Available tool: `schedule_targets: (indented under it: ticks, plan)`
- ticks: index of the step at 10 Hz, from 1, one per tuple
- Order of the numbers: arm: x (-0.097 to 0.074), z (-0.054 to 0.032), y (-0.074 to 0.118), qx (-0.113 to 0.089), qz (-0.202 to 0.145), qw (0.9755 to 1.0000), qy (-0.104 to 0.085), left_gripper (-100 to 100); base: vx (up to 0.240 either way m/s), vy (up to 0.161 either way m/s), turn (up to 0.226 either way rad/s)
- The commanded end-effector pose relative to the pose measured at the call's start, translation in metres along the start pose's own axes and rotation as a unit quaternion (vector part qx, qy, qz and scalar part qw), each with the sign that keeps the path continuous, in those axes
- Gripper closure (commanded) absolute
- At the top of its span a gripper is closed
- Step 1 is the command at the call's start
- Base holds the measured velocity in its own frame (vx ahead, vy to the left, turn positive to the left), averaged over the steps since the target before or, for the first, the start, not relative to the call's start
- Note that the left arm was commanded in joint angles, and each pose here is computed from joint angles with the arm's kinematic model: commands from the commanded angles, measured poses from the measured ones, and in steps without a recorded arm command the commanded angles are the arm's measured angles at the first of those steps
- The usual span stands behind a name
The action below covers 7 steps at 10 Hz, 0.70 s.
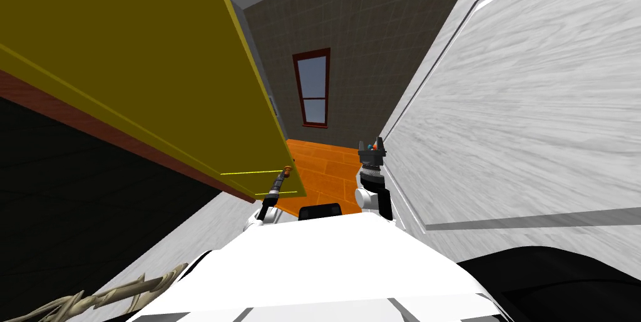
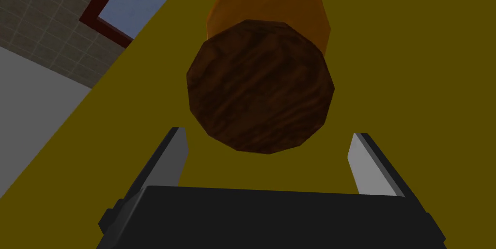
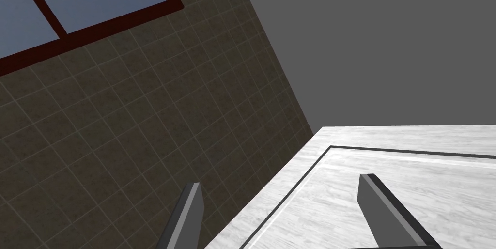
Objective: Push the door open
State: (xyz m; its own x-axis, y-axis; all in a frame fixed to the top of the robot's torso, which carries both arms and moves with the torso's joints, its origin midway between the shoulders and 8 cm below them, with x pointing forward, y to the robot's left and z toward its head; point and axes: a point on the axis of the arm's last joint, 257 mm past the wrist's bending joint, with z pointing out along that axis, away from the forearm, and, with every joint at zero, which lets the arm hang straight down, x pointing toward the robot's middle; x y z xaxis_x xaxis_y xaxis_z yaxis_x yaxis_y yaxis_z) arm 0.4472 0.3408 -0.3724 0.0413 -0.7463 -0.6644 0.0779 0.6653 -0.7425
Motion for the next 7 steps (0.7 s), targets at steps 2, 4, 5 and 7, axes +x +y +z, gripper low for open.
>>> schedule_targets:
  ticks: [2,4,5,7]
  plan:
    - [-0.003,-0.0051,0.004,-0.002,0.033,0.9994,0.002,-100,-0.036,-0.038,0.004]
    - [-0.007,-0.0122,0.01,-0.004,0.072,0.9974,0.005,-100,-0.031,-0.029,0.0]
    - [-0.007,-0.0122,0.01,-0.004,0.078,0.997,0.005,-100,-0.027,-0.025,0.005]
    - [-0.011,-0.0198,0.016,-0.006,0.116,0.9932,0.009,-100,-0.031,-0.034,0.001]
